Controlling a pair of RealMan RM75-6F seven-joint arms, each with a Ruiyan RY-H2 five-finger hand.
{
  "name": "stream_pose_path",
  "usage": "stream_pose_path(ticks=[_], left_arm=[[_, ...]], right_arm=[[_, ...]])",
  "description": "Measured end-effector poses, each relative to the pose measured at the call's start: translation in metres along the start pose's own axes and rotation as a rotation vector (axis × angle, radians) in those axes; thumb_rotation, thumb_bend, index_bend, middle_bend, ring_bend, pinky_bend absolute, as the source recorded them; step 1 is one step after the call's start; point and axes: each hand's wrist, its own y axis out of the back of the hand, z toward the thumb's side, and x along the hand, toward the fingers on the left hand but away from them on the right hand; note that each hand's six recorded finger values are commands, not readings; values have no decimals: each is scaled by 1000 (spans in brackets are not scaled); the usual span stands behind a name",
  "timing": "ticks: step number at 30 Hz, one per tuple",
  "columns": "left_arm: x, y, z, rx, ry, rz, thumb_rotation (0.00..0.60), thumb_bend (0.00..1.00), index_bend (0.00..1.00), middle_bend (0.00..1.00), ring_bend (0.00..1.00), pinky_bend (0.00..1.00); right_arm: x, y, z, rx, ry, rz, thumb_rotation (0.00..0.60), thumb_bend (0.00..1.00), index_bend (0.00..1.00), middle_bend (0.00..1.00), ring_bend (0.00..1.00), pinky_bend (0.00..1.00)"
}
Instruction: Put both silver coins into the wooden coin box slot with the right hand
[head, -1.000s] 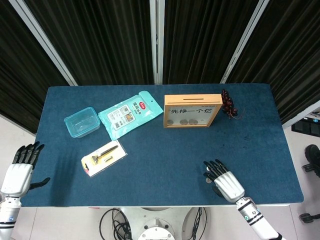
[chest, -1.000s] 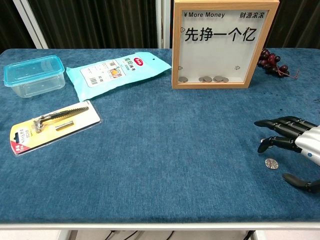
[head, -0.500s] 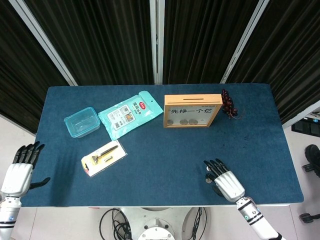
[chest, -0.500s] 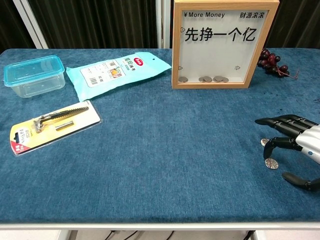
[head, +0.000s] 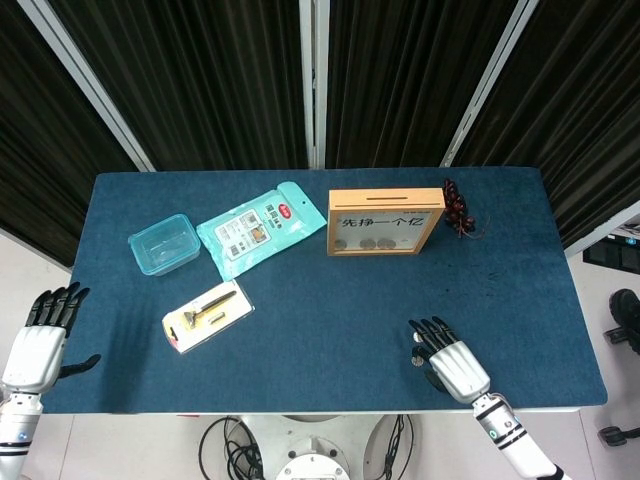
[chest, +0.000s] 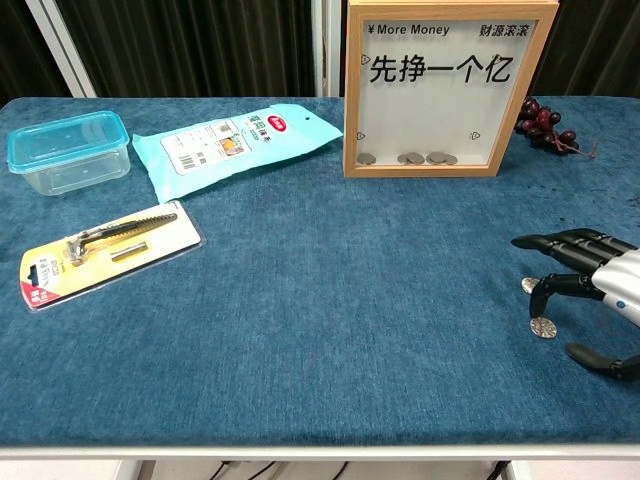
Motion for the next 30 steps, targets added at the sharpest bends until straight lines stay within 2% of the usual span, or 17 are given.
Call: stream_pose_path(ticks=[19,30], left_arm=[[0,-2,-3,-2,2,-6,600,1,0,0,0,0],[1,-3,-5,-6,-1,-9,600,1,0,0,0,0]], right_arm=[[-1,-4,1,1,-4,15,600,324,397,0,0,0],[-7,-4,3,4,-5,5,600,327,462,3,0,0]])
